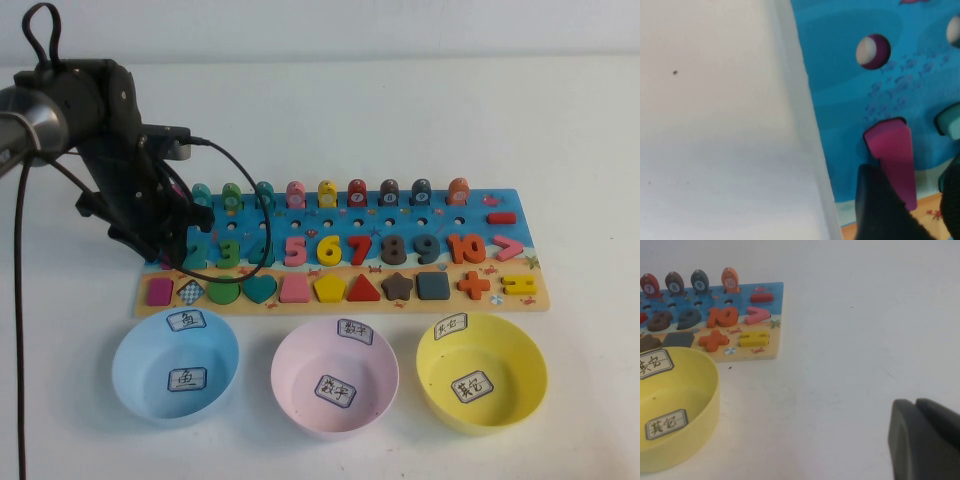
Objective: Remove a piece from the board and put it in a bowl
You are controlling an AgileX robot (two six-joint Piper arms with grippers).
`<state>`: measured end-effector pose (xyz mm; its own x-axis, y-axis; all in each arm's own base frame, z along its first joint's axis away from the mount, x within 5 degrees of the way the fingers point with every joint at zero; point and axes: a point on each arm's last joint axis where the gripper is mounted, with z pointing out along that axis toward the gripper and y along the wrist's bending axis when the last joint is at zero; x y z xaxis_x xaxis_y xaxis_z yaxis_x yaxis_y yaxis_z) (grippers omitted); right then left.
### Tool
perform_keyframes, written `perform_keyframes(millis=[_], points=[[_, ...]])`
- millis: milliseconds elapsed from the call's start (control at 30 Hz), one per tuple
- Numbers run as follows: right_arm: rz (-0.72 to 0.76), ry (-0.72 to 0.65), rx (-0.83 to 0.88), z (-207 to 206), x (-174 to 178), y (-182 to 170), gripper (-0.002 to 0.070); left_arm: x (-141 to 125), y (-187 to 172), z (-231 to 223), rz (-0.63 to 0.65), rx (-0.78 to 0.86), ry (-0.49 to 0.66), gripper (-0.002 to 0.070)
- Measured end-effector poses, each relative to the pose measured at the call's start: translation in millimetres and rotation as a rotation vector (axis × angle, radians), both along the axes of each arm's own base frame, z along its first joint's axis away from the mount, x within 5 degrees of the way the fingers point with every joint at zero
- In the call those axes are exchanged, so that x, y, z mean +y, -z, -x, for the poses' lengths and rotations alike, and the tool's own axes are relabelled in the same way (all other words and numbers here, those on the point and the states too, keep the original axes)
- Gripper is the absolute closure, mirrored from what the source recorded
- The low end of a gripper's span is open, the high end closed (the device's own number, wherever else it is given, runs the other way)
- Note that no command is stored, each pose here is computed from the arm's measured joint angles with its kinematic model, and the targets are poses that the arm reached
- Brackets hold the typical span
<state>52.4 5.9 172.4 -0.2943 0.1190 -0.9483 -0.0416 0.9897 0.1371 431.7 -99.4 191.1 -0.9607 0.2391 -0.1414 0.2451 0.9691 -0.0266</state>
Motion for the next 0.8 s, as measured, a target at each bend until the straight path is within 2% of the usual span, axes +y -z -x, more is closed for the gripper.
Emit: perform_keyframes(millis=[233,500,800], points=[[0.000,0.000,0.000,0.0,0.0,0.0,0.0694,0.0,0.0,0.0,0.000,0.000,0.000,0.0432],[0.000,0.000,0.000,0.0,0.0,0.0,0.0694,-0.1,-1.8,-0.7,0.003,-0.014,0.000,0.0371],[0.000,0.000,0.000,0.0,0.0,0.0,0.0694,0.4,-3.5,-0.5,-0.002,-0.019,0.005,0.0366]])
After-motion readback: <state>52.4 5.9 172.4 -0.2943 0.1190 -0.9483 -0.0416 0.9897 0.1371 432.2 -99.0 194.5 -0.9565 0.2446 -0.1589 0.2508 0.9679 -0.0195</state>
